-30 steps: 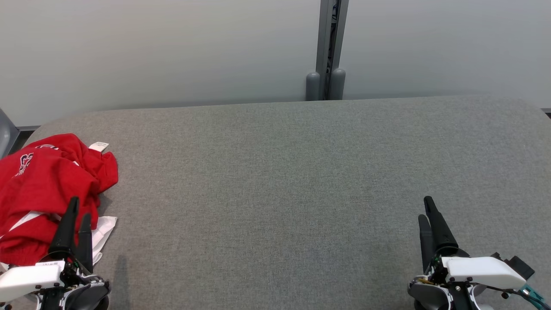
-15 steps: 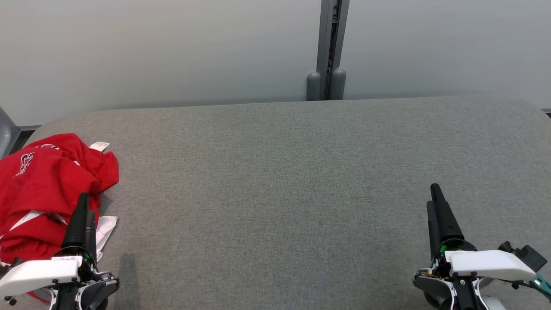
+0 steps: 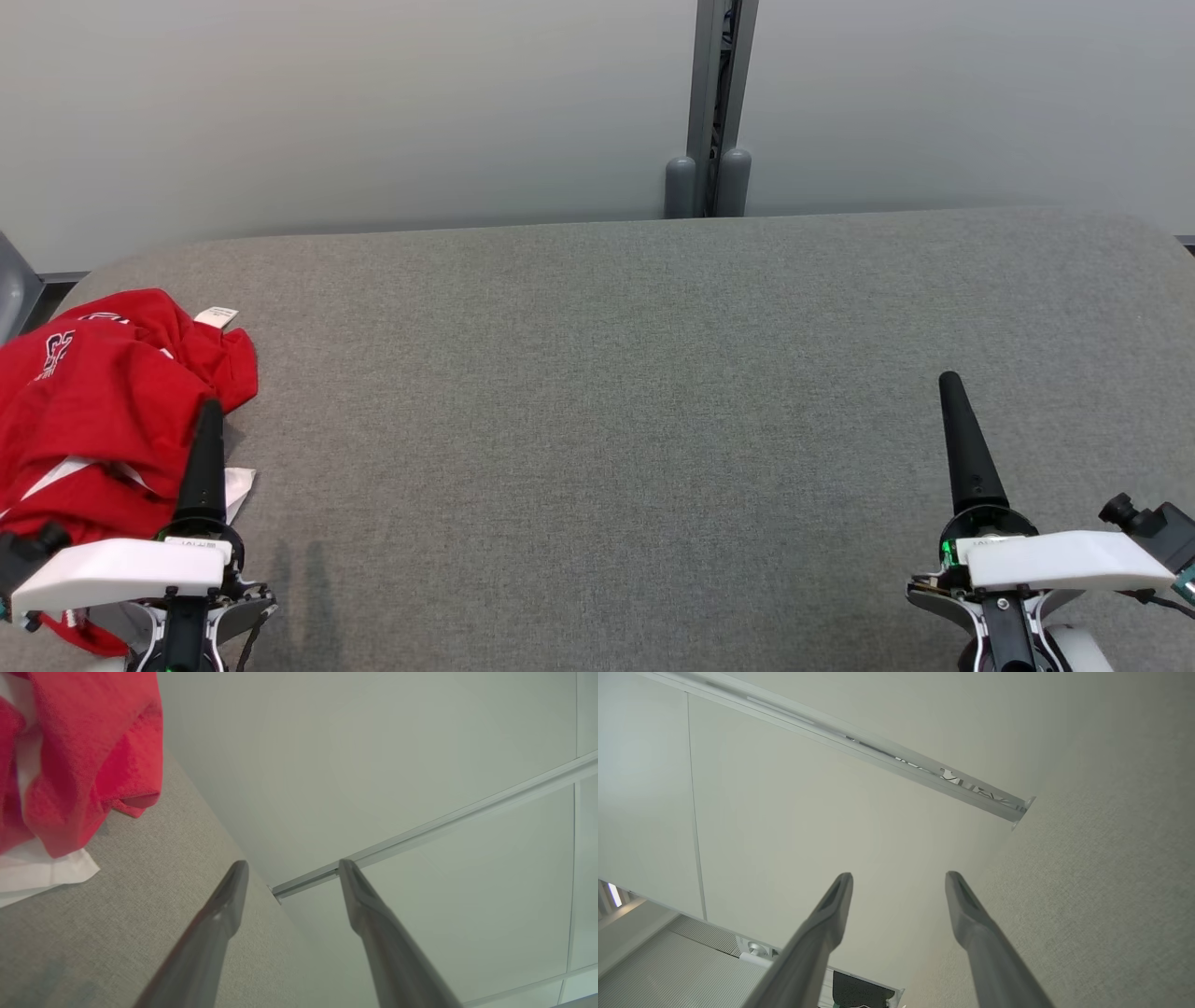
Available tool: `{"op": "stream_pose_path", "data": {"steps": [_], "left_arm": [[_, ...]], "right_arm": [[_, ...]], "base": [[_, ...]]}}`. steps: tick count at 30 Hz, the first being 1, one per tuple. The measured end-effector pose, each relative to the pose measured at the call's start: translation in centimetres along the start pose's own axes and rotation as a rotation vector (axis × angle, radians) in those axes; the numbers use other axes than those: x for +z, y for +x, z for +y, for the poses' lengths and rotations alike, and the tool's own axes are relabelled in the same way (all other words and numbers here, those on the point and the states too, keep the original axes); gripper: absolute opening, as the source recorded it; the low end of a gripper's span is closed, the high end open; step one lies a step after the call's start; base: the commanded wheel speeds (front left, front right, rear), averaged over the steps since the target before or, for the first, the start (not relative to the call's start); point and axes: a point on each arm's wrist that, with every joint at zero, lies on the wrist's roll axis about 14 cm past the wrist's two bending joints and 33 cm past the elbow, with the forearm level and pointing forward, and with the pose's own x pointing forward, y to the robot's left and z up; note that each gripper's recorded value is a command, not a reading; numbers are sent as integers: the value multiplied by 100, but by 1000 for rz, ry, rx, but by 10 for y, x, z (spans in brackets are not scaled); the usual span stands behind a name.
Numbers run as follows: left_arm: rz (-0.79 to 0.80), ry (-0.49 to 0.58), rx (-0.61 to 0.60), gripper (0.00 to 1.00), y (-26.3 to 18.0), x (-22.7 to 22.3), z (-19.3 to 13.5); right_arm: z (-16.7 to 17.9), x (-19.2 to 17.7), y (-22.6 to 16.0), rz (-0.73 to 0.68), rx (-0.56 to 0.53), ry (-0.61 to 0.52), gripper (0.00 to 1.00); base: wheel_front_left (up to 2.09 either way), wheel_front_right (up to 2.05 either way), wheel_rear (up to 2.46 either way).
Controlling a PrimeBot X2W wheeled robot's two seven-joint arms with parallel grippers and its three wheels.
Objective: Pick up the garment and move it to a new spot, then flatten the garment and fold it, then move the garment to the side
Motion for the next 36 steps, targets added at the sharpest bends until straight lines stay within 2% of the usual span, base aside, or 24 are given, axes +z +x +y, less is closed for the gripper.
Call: {"op": "stream_pose_path", "data": {"steps": [13,23,36], "left_arm": [[-6,304,22,100,-2,-11,-7],[-16,525,11,100,-2,-20,-15],[-32,725,-8,100,-5,-29,-18]], "right_arm": [[15,0,1,7,78,-258,100],[17,-2,0,22,120,-505,100],[4,6,1,25,110,-762,100]], "base": [[0,0,0],[0,0,0],[0,0,0]]}}
